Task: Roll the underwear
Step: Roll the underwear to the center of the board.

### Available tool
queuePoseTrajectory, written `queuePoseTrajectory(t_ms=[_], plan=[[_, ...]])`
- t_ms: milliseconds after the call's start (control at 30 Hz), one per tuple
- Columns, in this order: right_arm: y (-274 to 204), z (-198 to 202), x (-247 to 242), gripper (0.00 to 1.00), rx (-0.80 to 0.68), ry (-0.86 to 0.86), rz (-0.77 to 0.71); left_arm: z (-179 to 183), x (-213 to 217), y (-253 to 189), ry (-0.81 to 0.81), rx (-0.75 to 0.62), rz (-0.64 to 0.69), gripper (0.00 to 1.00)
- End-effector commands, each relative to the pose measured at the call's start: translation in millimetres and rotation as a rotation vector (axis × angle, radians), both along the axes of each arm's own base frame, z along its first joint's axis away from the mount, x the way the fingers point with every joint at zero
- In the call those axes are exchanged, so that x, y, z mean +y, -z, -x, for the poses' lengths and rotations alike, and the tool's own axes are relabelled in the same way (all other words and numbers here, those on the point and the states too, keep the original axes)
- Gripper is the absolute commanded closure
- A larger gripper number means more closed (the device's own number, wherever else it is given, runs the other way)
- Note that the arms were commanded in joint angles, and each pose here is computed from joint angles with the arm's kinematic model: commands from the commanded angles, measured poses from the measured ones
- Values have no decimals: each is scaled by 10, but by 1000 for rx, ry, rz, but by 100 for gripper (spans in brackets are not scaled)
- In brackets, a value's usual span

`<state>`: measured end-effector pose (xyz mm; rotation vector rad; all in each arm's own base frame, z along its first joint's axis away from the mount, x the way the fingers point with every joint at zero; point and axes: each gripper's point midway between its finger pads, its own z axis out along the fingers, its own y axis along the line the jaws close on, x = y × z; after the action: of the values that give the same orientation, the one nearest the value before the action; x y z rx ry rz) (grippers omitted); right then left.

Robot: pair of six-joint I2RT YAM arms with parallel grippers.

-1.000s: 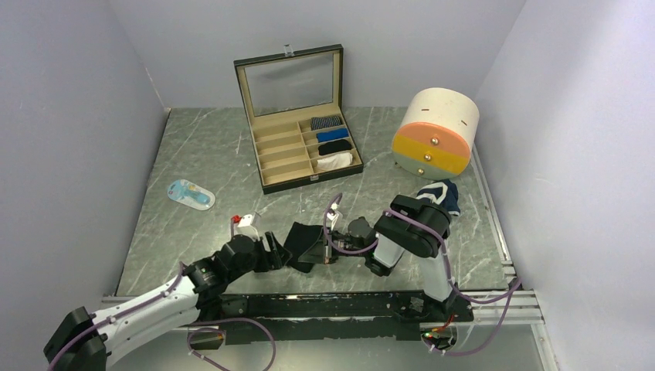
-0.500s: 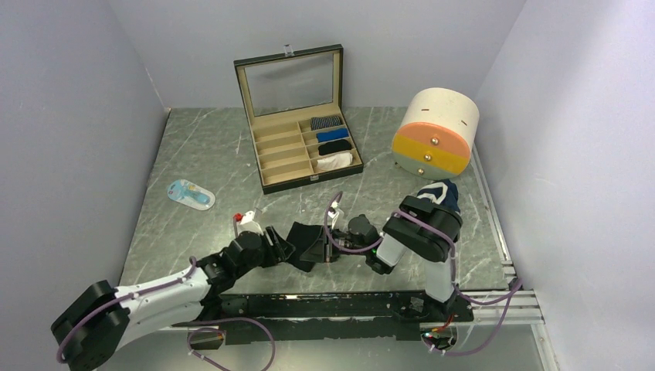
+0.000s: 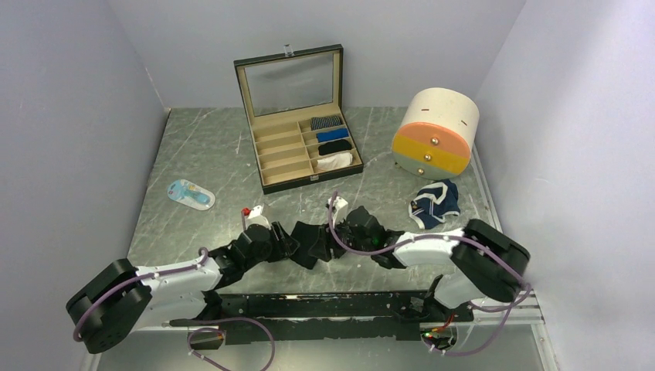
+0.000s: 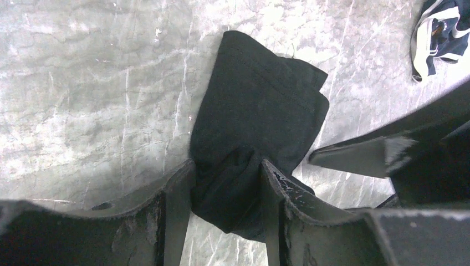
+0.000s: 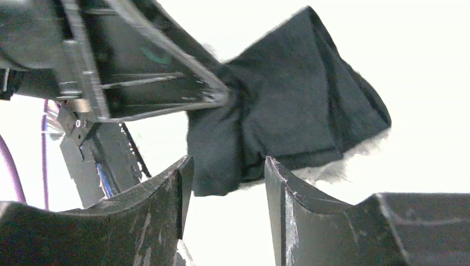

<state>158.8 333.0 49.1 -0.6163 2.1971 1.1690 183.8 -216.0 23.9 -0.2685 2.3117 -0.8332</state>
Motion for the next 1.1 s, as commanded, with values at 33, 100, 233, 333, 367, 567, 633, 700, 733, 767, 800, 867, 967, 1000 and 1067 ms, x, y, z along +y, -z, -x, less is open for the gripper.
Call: queuePoseTrajectory(t_ms=[33, 100, 233, 333, 367, 567, 633, 700, 733, 767, 800, 867, 967, 1000, 1067], plan=[[-352, -155, -52, 47, -466, -29, 207, 512, 539, 709, 37, 239, -285, 48], [-465, -69, 22, 47, -624, -82, 228, 522, 544, 718, 29, 250, -285, 48], [-509, 145, 168, 47, -872, -169, 299, 540, 558, 732, 13, 268, -282, 52], [-433, 156, 229, 46, -970, -169, 393, 526, 557, 719, 1, 264, -276, 55], [-410, 160, 255, 46, -997, -168, 416, 544, 586, 732, -4, 274, -286, 55], [-278, 208, 390, 43, -1123, -186, 485, 536, 570, 713, 1, 272, -286, 58], [-300, 197, 409, 43, -1152, -177, 495, 538, 568, 722, 5, 276, -292, 60], [-316, 199, 416, 42, -1170, -178, 499, 543, 567, 735, 7, 281, -294, 60], [-318, 207, 423, 42, -1173, -182, 496, 548, 559, 740, 10, 283, -291, 61], [-319, 205, 426, 41, -1178, -183, 495, 555, 562, 750, 11, 288, -293, 61], [-298, 214, 426, 41, -1180, -192, 495, 567, 564, 761, 14, 294, -295, 61], [-204, 246, 435, 40, -1174, -234, 502, 579, 567, 772, 16, 301, -298, 61], [-29, 270, 420, 44, -1151, -266, 526, 574, 548, 763, 16, 303, -292, 62], [25, 280, 400, 45, -1142, -272, 528, 576, 548, 760, 14, 304, -288, 62], [100, 239, 329, 51, -1111, -232, 533, 580, 538, 748, 13, 302, -277, 62]])
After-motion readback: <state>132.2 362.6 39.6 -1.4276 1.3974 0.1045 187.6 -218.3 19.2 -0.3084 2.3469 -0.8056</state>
